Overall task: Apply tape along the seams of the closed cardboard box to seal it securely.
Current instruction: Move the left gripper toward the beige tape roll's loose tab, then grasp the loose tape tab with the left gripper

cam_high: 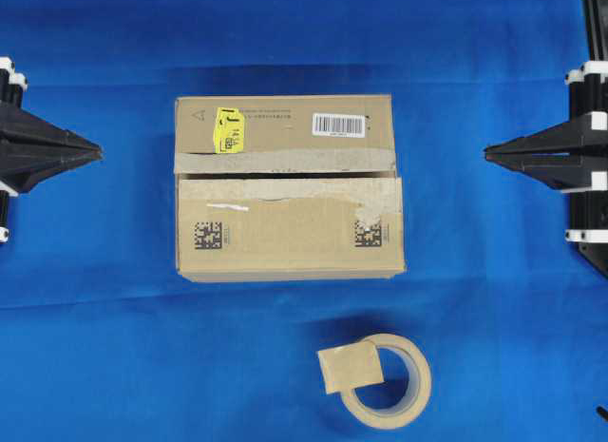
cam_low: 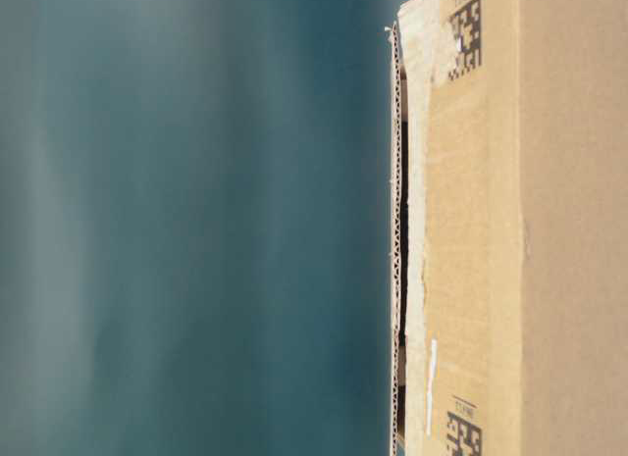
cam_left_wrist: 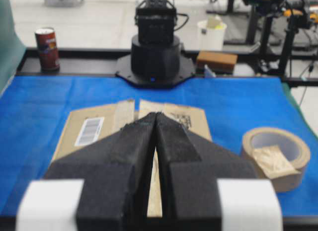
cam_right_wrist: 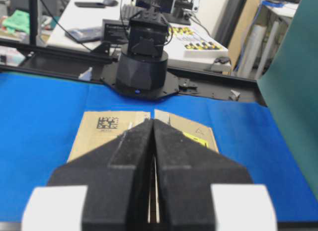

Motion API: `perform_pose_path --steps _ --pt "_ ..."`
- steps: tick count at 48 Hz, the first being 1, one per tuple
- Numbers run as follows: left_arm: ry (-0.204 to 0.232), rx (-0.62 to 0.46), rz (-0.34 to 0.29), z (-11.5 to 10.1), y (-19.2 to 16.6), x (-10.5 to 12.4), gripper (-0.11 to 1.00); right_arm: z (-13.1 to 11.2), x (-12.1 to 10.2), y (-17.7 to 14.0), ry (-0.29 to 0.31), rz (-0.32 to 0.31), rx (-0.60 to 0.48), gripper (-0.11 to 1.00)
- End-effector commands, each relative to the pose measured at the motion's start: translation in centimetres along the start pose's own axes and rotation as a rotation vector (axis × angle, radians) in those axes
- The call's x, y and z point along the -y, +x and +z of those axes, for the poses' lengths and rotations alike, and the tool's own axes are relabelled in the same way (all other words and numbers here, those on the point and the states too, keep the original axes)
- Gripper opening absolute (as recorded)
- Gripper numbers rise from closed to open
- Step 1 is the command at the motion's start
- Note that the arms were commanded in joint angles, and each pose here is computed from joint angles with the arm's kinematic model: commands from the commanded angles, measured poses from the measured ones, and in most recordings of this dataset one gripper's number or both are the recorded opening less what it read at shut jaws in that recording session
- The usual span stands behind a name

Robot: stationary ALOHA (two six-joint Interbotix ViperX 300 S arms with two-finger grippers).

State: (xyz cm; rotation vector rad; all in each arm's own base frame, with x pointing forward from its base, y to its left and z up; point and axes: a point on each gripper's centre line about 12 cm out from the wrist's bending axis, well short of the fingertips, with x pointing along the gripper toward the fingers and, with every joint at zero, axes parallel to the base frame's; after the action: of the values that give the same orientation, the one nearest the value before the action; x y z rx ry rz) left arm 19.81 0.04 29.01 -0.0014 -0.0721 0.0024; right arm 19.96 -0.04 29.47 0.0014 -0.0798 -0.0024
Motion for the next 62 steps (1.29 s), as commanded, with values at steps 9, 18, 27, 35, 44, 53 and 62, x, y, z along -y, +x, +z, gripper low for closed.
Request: perform_pose_path --steps 9,18,27,35,44,53,62 --pt "0.065 0.020 -0.045 0.5 0.6 0.9 0.00 1.2 0.3 0.5 0.005 -0.013 0.002 -0.02" --pt "0.201 0.040 -0.130 -0.4 2.1 3.0 0.00 1.1 0.5 0.5 0.004 -0.023 -0.001 -0.02" --pt "0.225 0.063 -0.176 -0.8 4.4 4.5 0.00 1.1 0.5 0.7 0.004 -0.025 -0.003 -0.02" --pt "0.378 0.032 -0.234 -2.0 7.2 6.5 0.01 1.3 0.5 0.7 0.004 -0.026 0.003 -0.02" --pt "0.687 -0.017 -0.350 -4.3 10.6 10.2 0.35 1.4 0.6 0.7 -0.003 -0.031 0.011 -0.02" --pt "1.041 -0.152 -0.507 -8.9 13.5 12.6 0.61 1.4 0.6 0.7 -0.009 -0.031 0.011 -0.02" --pt "1.196 -0.181 -0.593 -11.9 16.4 14.7 0.55 1.2 0.6 0.8 -0.018 -0.030 0.000 -0.02"
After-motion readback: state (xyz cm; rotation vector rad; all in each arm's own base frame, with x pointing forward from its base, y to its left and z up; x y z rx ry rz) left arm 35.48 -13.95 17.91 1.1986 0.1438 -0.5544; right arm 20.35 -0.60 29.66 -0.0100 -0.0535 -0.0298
